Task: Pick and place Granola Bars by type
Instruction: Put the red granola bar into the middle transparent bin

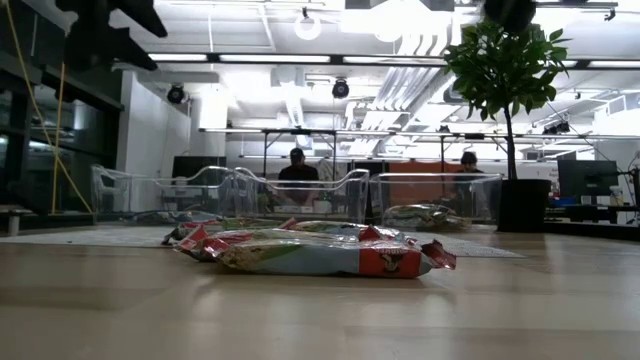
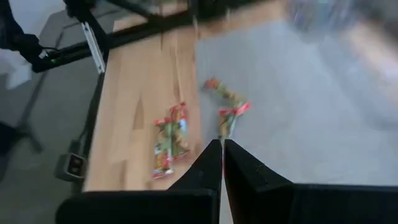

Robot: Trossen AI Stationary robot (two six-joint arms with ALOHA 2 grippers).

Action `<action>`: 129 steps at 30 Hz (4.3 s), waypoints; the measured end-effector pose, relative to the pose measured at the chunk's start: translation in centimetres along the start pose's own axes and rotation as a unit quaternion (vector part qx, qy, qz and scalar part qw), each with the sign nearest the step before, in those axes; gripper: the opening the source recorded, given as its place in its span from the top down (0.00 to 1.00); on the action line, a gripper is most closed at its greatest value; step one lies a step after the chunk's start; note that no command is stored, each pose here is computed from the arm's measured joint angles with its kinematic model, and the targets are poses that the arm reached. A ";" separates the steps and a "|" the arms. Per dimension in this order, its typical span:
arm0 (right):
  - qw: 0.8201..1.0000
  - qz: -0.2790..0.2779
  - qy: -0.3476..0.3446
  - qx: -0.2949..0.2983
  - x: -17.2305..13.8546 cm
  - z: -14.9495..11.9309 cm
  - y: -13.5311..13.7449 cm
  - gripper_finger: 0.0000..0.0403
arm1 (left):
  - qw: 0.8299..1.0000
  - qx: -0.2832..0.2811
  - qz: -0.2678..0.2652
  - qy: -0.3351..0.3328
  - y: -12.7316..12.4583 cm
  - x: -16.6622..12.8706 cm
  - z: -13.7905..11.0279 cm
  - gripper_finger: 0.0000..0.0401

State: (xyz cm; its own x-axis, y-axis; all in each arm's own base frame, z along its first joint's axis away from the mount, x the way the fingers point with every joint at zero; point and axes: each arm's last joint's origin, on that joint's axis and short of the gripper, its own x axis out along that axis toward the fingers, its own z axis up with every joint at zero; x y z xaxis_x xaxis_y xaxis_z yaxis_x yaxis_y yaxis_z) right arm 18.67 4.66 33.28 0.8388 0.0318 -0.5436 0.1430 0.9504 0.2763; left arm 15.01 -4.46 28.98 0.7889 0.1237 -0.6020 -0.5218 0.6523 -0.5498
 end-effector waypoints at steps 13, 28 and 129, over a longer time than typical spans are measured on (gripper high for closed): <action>0.993 0.061 0.101 0.002 10.0 3.7 -1.7 0.95 | 0.994 0.093 0.030 -0.056 1.0 -1.3 -3.6 0.49; 0.961 -0.025 0.265 -0.071 15.5 4.5 -0.3 0.91 | 0.998 0.047 -0.021 0.019 6.1 1.3 -9.1 0.49; 0.960 -0.036 0.277 0.021 28.2 -4.7 -1.9 0.71 | 0.984 -0.005 -0.123 -0.127 10.0 5.7 -12.7 0.49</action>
State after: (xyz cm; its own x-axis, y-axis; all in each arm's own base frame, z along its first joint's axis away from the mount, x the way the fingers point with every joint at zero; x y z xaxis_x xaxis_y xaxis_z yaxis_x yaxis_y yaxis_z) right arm 39.57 5.23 13.72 0.4194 0.1373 -0.8974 0.2201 0.9436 0.2472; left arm 10.15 -6.69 12.74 0.9468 0.1464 -0.2865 -0.3070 0.6779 -0.6680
